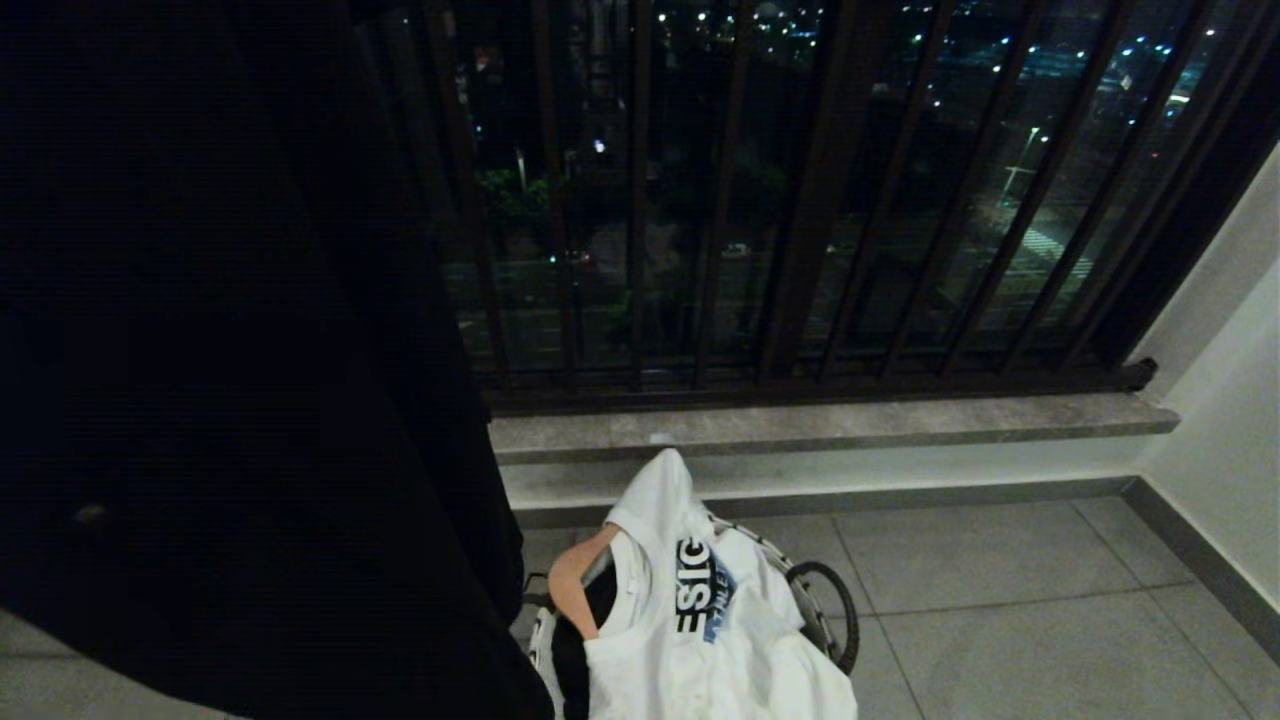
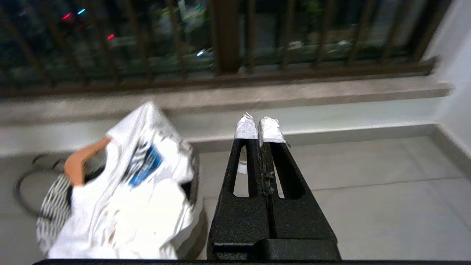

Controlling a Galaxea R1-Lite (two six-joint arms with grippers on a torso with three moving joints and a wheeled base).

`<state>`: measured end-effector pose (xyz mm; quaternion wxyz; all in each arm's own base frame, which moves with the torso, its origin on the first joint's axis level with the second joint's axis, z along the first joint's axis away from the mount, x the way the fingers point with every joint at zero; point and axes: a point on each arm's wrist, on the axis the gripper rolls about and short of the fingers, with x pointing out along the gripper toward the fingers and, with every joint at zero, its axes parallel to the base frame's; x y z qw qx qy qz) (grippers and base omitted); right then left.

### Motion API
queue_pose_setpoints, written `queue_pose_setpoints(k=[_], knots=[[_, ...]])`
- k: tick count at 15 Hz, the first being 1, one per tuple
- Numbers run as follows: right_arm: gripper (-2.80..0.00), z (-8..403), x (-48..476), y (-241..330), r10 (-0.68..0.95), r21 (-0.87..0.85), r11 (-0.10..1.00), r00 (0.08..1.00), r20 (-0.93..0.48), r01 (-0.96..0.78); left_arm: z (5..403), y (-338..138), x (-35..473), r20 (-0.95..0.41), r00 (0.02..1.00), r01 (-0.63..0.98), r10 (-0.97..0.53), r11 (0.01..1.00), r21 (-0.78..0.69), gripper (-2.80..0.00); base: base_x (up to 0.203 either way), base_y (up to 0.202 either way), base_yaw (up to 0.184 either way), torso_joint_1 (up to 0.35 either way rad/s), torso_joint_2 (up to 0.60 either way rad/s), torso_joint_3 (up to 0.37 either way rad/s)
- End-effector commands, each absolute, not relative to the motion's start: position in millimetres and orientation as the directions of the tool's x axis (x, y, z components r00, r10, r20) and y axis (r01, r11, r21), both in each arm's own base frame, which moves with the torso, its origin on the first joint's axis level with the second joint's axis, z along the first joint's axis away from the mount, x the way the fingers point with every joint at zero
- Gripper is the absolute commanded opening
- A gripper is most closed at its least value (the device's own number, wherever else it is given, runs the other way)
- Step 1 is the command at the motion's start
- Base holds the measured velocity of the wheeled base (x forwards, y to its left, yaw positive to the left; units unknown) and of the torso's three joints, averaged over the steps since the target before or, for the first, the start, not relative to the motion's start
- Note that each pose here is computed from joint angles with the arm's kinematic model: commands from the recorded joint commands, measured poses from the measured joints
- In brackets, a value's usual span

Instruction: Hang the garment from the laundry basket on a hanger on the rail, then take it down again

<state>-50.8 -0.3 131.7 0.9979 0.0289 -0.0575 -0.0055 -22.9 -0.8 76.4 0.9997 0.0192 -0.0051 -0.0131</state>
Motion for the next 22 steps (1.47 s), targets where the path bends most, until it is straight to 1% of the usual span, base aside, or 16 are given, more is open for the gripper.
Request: queue_pose_setpoints(k=[1,3,6,10,22], knots=[[-2.80,115.7,-41.2,0.0,0.001,0.055,0.998,0.997,0.074,-0.005,75.5,-0.8,-22.7,0.008,1.000,0.026,-0.026,0.999,0.039,-2.80,0.000,0.000,0.000,0.000,0.00,0.000],[-2.80,99.6,-32.4,0.2,0.010,0.025,1.000,0.999,0.051,-0.012,75.5,-0.8,-22.7,0.008,1.000,0.026,-0.026,0.999,0.039,-2.80,0.000,0.000,0.000,0.000,0.00,0.000],[-2.80,84.5,-23.2,0.2,0.008,-0.034,0.999,0.996,0.087,-0.005,75.5,-0.8,-22.7,0.008,1.000,0.026,-0.026,0.999,0.039,-2.80,0.000,0.000,0.000,0.000,0.00,0.000],[-2.80,77.1,-22.8,0.2,0.011,-0.031,0.999,1.000,0.015,-0.010,75.5,-0.8,-22.7,0.008,1.000,0.026,-0.026,0.999,0.039,-2.80,0.000,0.000,0.000,0.000,0.00,0.000],[-2.80,75.6,-22.8,0.1,0.004,-0.008,1.000,1.000,0.000,-0.004,75.5,-0.8,-22.7,0.008,1.000,0.026,-0.026,0.999,0.039,-2.80,0.000,0.000,0.000,0.000,0.00,0.000]])
